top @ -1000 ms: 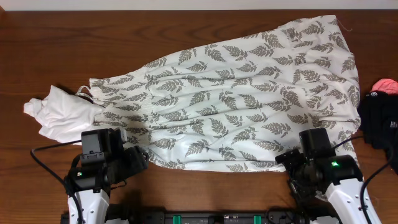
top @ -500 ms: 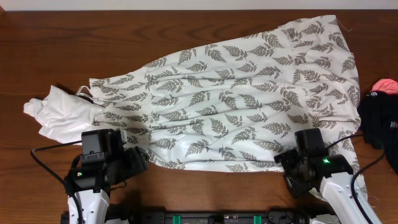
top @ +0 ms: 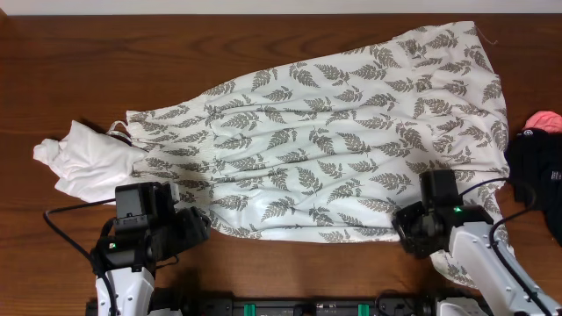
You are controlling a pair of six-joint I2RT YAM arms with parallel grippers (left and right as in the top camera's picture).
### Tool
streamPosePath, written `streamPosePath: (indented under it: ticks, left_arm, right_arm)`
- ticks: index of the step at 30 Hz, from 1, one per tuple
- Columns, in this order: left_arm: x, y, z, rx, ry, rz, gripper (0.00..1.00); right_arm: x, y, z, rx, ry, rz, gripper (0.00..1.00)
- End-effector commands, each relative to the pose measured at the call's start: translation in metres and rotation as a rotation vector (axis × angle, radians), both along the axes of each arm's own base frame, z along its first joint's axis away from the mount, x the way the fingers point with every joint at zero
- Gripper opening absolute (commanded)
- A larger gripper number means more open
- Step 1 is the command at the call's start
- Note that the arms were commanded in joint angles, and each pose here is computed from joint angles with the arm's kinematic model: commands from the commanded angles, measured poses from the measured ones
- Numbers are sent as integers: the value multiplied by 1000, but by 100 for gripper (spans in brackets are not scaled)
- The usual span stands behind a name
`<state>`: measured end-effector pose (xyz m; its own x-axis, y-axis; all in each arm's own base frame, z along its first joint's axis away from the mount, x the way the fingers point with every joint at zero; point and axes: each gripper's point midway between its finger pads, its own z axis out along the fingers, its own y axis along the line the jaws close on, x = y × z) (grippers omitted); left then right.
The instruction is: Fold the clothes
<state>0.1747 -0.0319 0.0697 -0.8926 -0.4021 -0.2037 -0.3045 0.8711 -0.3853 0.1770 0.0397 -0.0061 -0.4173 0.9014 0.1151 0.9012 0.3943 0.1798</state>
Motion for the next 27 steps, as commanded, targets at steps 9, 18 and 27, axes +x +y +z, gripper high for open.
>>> streamPosePath:
  ticks: [9, 18, 27]
  left_arm:
    - [-3, -20, 7, -86, -35, -125, 55]
    - [1, -35, 9, -372, 156, 358, 56]
    - [-18, -31, -52, -427, 333, 685, 56]
  right_arm:
    - [-3, -1, -1, -18, -22, 260, 1]
    - [-4, -1, -1, -21, -23, 284, 1]
    - [-4, -1, -1, -22, -25, 294, 1]
